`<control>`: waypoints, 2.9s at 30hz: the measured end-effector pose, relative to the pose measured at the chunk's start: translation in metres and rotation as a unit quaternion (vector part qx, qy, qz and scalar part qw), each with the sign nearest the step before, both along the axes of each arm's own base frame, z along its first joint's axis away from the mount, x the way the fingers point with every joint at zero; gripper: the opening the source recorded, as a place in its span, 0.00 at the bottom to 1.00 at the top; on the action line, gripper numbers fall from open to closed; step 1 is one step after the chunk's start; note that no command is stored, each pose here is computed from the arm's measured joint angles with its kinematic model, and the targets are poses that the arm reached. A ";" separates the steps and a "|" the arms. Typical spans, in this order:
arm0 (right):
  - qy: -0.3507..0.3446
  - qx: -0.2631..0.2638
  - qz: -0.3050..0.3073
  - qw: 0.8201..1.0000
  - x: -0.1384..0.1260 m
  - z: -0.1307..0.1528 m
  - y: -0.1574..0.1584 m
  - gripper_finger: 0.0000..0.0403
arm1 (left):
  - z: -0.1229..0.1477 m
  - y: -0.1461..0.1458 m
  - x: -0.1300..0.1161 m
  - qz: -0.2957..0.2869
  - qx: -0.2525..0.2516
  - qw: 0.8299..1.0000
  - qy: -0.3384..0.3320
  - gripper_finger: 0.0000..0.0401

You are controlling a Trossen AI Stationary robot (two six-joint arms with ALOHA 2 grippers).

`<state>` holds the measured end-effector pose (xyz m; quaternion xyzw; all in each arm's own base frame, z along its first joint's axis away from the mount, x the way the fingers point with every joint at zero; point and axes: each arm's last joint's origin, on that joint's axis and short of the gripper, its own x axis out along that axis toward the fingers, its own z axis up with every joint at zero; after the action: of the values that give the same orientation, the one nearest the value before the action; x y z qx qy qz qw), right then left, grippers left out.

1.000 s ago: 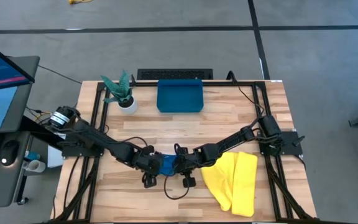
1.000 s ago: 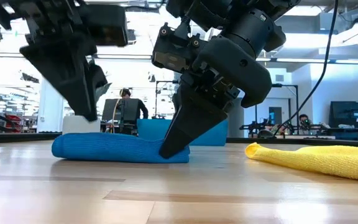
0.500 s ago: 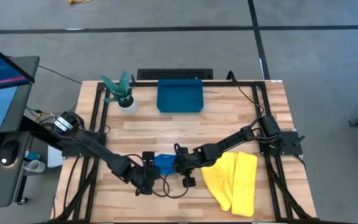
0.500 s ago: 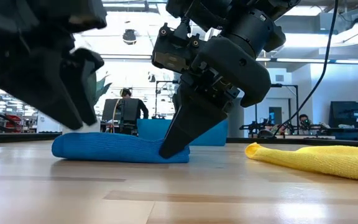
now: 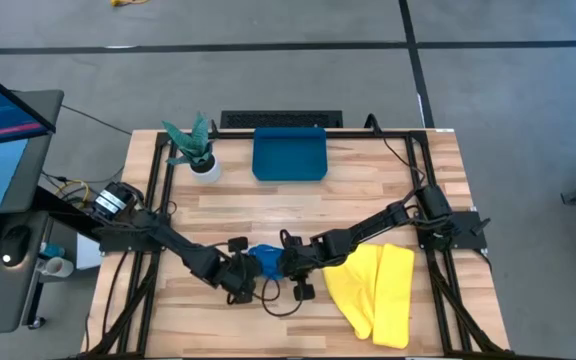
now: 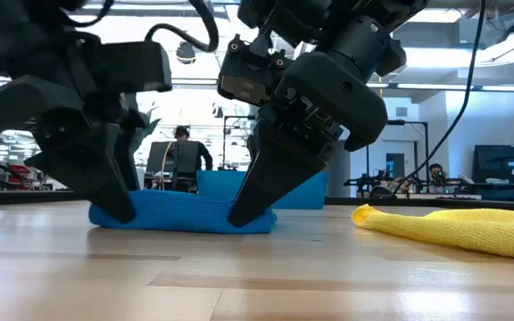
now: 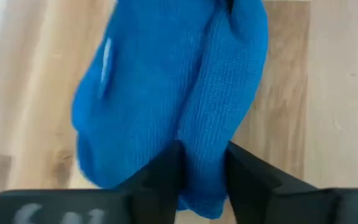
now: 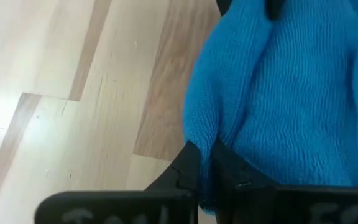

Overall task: Roll microfiber towels into tight, uniform cylinder then place into a basket
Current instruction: Roll the blue microfiber towel

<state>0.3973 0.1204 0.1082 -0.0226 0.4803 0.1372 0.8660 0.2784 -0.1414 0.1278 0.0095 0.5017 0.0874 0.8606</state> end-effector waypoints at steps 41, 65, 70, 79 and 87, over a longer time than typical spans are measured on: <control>0.107 0.247 -0.068 0.961 0.005 0.001 -0.020 0.06 | 0.006 0.032 0.017 0.053 -0.302 0.950 0.064 0.14; 0.107 0.245 -0.077 0.961 0.006 -0.001 -0.022 0.06 | 0.041 0.030 -0.008 0.035 -0.207 0.977 0.033 0.28; 0.106 0.244 -0.077 0.961 0.006 -0.001 -0.022 0.09 | 0.051 0.004 -0.014 -0.045 -0.168 0.984 -0.025 0.28; 0.103 0.244 -0.077 0.961 0.007 -0.001 -0.022 0.07 | 0.039 -0.025 -0.012 -0.143 -0.107 0.981 -0.070 0.28; 0.103 0.244 -0.076 0.961 0.007 -0.001 -0.022 0.07 | 0.021 -0.009 0.000 -0.108 -0.083 0.990 -0.046 0.28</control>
<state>0.4040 0.0982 0.1068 0.2400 0.5189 0.1851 0.7993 0.2786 -0.1505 0.1489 -0.0119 0.4630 -0.0472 0.8850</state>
